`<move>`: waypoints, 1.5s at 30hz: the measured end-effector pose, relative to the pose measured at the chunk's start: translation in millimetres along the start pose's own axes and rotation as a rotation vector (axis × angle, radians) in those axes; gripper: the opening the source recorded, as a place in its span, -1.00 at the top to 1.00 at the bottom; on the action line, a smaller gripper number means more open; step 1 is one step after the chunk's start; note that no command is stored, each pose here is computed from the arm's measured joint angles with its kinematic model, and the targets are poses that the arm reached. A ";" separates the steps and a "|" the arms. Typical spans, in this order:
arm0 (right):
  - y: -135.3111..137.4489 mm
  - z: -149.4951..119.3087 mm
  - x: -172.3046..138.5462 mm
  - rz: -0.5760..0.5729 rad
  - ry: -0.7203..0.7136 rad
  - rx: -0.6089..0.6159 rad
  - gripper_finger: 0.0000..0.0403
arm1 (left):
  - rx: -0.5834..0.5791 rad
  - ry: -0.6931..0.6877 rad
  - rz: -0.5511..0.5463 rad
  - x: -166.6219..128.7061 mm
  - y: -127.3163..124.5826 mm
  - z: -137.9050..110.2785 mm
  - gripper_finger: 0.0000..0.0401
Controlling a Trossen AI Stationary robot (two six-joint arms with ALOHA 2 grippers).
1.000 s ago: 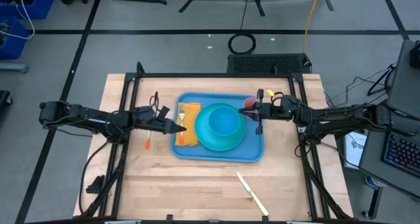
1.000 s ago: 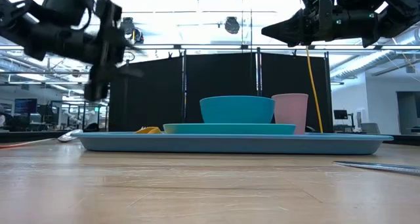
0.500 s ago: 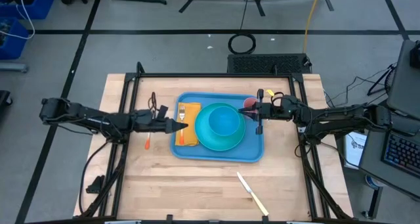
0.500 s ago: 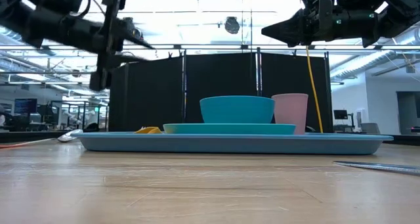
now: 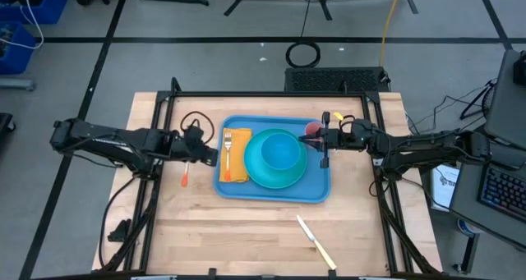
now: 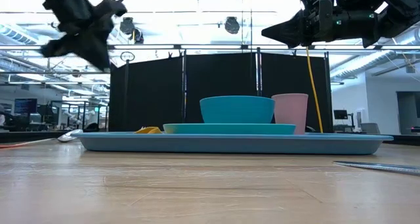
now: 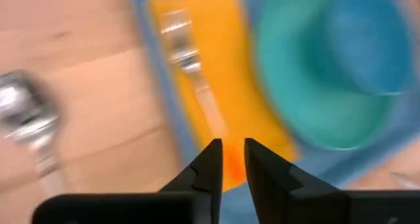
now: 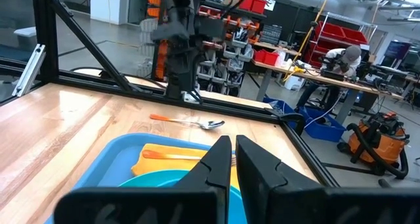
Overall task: Set up tray
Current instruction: Put the orange spoon to the right of the orange fork on the yellow napkin on the blue serving tray
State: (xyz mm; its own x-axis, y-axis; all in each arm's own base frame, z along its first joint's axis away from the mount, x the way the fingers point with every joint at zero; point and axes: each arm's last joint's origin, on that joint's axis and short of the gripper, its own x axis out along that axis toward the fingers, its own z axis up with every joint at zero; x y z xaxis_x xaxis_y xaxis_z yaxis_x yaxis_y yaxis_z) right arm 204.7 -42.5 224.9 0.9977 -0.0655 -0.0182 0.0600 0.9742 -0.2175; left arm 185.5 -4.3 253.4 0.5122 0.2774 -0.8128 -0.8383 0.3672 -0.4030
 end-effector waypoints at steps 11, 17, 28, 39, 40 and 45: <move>-0.2 0.8 0.0 -0.002 -0.009 -0.001 0.94 | -0.072 0.097 0.264 17.7 37.8 -15.8 0.03; -0.3 1.0 0.0 -0.003 -0.011 -0.001 0.94 | -0.196 0.159 0.385 31.7 61.6 -18.5 -0.18; -0.2 1.0 0.0 -0.002 -0.010 -0.001 0.94 | -0.197 0.216 0.440 38.8 77.8 -11.0 0.03; -0.2 0.4 0.0 -0.001 -0.004 0.000 0.94 | -0.175 0.261 0.402 54.9 89.5 -11.9 0.14; -0.2 0.4 0.0 -0.001 -0.004 0.000 0.94 | -0.179 0.266 0.400 56.7 91.3 -13.1 0.14; -0.2 0.4 0.0 -0.001 -0.004 0.000 0.94 | -0.170 0.275 0.420 61.7 97.9 -17.6 0.14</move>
State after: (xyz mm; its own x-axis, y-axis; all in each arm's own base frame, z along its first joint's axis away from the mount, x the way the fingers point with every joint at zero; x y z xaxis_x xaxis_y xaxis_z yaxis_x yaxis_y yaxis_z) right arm 204.7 -42.6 225.3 0.9977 -0.0659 -0.0140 0.0613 0.9741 -0.2176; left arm 131.7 33.2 156.4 0.0770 0.1185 -0.9900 -0.9909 0.1186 -0.0629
